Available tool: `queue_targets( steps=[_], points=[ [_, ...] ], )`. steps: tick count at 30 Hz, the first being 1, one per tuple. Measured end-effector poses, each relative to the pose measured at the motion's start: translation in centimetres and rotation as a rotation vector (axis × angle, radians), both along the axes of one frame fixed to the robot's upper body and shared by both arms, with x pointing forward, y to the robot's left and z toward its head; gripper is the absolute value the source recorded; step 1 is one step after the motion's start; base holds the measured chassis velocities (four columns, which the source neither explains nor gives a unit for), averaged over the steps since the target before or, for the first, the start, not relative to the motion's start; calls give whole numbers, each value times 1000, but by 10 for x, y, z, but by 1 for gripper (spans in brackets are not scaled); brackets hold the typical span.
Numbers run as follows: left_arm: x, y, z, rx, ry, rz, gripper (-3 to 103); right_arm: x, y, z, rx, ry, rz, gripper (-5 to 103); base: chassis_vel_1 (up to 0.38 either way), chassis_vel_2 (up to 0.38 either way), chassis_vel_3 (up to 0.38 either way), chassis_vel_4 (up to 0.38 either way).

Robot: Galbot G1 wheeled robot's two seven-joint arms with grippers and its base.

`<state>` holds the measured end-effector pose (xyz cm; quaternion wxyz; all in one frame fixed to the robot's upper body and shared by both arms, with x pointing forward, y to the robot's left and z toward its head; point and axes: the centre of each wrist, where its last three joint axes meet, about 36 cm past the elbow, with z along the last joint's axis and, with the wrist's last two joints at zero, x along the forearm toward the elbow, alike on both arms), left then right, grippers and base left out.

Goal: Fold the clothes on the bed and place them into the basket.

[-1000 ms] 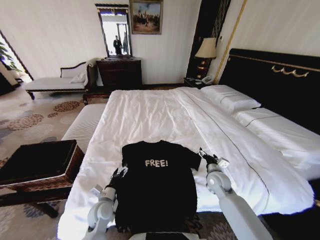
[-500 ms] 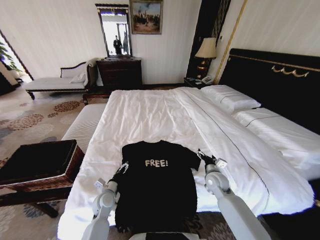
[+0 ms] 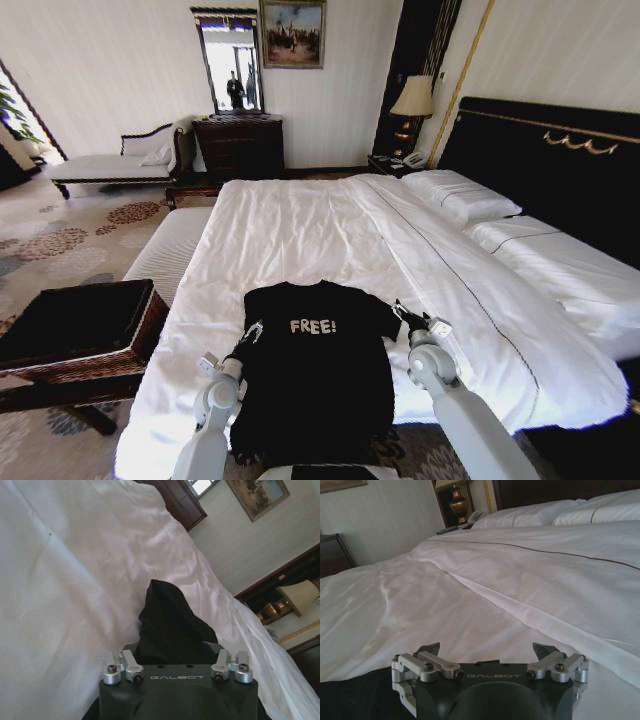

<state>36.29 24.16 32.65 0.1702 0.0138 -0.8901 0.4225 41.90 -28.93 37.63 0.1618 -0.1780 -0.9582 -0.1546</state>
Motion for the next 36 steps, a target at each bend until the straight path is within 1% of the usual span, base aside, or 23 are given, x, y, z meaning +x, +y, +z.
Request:
queue_targets(
  steps=[3,5,10,12,15,16,17,18,19,20,23,24,25,27,29,33,34,36],
  points=[
    [3,2,0,4,-2,1,56,0,2,-3,0,8,0,100,0,0,0,0],
    [4,2,0,3,-3,1,56,0,2,-4,0,9,1,100,0,0,0,0],
    [7,0,2,-3,-12,0,29,2,4,-4,2,8,2,100,0,0,0,0],
    [7,0,3,-4,-13,0,29,2,4,-4,1,9,2,100,0,0,0,0],
    [7,2,5,-1,-19,1,13,2,3,-6,-1,11,0,100,0,0,0,0],
    [7,2,5,-1,-19,1,13,2,3,-6,-1,11,0,100,0,0,0,0],
    [7,2,5,2,-19,0,7,1,3,-6,-2,12,-1,100,0,0,0,0],
    [6,3,4,5,-17,0,7,1,3,-7,-3,14,-1,100,0,0,0,0],
    [6,3,4,8,-15,-1,3,1,3,-7,-3,14,-2,100,0,0,0,0],
    [6,4,4,12,-14,0,1,2,3,-8,-3,15,-2,100,0,0,0,0],
    [5,5,2,16,-8,1,-1,2,4,-8,-1,14,-1,100,0,0,0,0],
    [5,5,1,18,-6,1,4,2,5,-8,1,14,-1,100,0,0,0,0],
    [5,5,1,18,-6,1,4,2,5,-8,1,14,-1,100,0,0,0,0],
    [5,6,0,21,-3,3,15,2,6,-8,2,14,0,100,0,0,0,0],
    [5,6,0,22,-2,4,15,2,6,-8,2,15,0,100,0,0,0,0],
    [4,10,-1,32,5,8,36,1,7,-9,1,17,-1,100,0,0,0,0],
    [4,10,-1,32,5,8,36,1,7,-9,1,17,-1,100,0,0,0,0],
    [2,13,-2,37,10,10,47,1,7,-10,1,19,-2,100,0,0,0,0]
  ],
)
